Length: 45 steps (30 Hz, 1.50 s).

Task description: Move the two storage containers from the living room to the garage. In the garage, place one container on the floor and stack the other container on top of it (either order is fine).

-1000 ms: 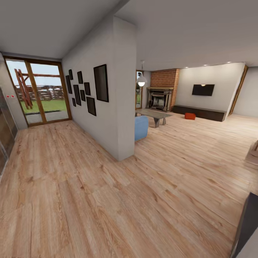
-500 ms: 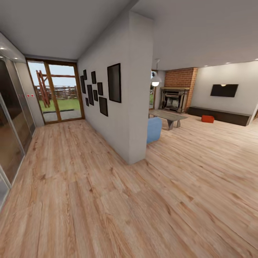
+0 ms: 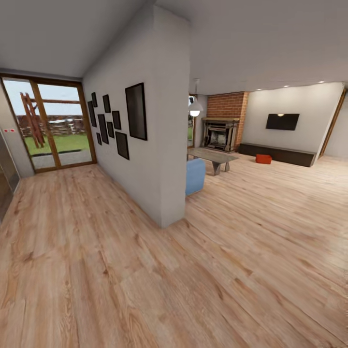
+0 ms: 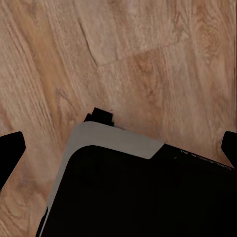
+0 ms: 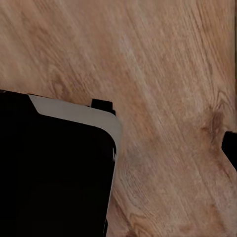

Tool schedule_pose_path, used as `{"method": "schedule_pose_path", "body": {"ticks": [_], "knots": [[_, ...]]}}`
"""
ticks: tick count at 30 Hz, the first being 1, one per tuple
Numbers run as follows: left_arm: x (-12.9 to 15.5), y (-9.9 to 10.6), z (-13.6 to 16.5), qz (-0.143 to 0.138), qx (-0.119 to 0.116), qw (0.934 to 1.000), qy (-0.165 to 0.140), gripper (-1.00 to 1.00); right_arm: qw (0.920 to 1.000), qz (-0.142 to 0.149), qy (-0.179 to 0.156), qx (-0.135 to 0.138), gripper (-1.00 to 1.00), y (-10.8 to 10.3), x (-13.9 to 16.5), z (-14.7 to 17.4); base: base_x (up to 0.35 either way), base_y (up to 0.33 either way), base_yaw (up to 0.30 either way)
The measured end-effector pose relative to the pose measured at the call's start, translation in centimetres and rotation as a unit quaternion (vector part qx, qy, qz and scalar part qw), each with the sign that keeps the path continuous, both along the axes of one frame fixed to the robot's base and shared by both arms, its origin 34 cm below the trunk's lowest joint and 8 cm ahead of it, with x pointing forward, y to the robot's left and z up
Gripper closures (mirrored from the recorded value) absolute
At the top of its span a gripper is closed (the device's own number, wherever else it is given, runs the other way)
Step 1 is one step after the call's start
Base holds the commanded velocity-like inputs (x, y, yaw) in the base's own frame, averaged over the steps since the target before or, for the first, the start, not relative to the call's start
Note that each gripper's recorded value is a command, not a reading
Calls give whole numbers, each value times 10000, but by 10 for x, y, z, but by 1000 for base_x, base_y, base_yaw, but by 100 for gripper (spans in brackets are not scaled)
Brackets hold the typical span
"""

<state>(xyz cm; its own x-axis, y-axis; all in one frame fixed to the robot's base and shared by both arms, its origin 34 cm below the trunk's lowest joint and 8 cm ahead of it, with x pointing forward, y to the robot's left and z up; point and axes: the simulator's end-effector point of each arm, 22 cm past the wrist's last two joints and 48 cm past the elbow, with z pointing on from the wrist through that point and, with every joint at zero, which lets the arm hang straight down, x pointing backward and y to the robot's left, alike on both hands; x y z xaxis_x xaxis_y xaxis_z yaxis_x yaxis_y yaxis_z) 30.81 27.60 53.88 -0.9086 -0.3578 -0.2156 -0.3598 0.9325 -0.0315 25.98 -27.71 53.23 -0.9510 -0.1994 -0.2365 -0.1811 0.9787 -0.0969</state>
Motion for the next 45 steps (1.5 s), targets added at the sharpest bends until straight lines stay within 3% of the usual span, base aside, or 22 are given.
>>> {"method": "schedule_pose_path", "body": {"ticks": [45], "knots": [[-2, 0, -1, -6, -6, 10000, 20, -100, 9999, 109, 56, 23, -100, 2, -3, -1, 325, 0, -282]]}}
